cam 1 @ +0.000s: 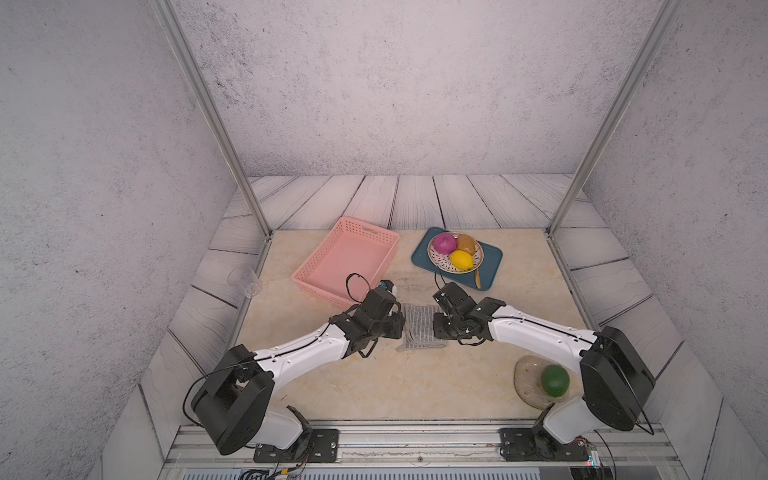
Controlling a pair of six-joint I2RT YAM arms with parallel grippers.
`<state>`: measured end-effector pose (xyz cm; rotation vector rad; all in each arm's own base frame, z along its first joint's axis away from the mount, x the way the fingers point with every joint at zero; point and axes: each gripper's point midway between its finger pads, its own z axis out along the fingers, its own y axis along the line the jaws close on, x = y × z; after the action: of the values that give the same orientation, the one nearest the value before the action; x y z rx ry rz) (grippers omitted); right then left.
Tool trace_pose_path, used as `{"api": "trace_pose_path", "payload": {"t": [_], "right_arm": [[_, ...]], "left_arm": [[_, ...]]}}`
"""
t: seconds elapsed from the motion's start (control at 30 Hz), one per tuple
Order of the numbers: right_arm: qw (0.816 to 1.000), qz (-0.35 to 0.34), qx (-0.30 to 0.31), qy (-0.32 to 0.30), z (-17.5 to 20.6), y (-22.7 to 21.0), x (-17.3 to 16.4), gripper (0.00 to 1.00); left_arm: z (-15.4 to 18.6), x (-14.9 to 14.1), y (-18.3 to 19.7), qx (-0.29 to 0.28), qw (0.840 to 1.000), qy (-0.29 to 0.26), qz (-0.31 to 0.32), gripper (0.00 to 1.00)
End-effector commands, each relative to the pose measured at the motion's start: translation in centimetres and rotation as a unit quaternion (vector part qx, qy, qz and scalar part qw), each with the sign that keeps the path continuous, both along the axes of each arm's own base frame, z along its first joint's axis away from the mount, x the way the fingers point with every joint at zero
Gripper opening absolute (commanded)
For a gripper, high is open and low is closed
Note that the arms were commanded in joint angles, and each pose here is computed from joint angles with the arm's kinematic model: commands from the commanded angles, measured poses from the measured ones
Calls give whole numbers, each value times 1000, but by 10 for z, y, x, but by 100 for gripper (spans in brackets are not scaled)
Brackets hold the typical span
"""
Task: Fold the square dishcloth
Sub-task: Smooth out the cleaning item at the center of the board.
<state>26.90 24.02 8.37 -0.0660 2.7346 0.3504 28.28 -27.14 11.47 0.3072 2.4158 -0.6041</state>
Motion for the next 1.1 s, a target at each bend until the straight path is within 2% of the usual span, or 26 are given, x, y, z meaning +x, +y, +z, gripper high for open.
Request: {"api": "trace_pose_path", "payload": {"t": [0.0,0.17,0.3,0.7,1.07], "right_arm": [[1000,-16,-1,-16,1,-6,4,19],[1000,-16,3,-2,-13,-5,1,19],[1000,-18,4,9,-23,-5,-1,19],[999,-36,-15,26,-49,-19,-5,19],[998,-48,-30,38,-67,-28,-9,18]], "left_arm": [[-5,-3,-17,12,999,-1,-46,40],[-23,-3,-33,-4,998,26,-58,40],[-40,-4,-39,6,997,49,-67,40],[-88,-21,-17,44,993,100,-44,38],[-108,-27,-2,70,991,113,-28,37]]}}
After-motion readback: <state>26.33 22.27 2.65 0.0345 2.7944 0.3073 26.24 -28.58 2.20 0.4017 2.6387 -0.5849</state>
